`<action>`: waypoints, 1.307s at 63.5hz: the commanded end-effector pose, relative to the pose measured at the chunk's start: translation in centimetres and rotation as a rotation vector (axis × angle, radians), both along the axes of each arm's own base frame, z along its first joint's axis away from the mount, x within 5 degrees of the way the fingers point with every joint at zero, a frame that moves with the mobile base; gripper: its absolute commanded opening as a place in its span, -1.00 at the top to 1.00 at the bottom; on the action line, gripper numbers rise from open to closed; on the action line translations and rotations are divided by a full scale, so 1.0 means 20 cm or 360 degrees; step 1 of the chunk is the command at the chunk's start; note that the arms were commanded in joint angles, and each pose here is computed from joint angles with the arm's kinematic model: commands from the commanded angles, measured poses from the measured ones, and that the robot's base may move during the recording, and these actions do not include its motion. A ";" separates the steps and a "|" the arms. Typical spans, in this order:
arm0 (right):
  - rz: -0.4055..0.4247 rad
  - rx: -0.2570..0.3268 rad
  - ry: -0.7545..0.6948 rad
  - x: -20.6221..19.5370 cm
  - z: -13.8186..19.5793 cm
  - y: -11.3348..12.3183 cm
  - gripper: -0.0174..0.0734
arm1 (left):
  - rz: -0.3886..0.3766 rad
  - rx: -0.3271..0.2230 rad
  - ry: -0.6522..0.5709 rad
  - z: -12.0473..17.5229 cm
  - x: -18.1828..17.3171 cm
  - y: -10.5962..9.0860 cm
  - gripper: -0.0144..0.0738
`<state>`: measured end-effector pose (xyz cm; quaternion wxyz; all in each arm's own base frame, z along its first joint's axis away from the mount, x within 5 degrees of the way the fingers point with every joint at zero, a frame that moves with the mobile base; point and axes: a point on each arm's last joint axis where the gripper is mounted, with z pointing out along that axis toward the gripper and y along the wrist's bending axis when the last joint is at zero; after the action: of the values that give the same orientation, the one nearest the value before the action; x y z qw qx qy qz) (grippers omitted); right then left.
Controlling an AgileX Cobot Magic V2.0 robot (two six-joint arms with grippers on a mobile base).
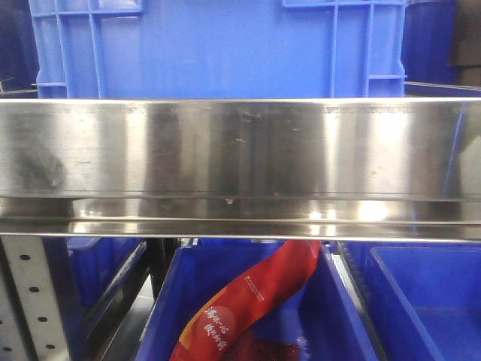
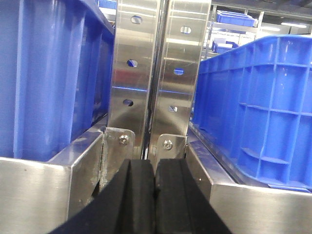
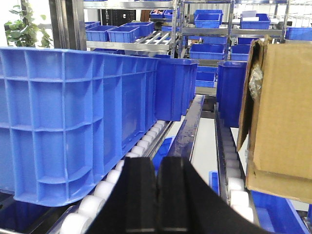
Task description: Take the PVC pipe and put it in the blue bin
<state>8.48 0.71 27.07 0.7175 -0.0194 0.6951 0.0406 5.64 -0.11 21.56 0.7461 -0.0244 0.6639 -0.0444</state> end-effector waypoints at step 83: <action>-0.0136 -0.0118 -0.0157 -0.15 -0.01 -0.03 0.97 | 0.0007 -0.0015 -0.0026 0.01 0.00 0.00 0.92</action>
<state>5.56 0.10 27.09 0.7510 -0.0206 0.6598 -0.0144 5.64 -0.12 21.55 0.7458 -0.0244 0.6642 -0.0444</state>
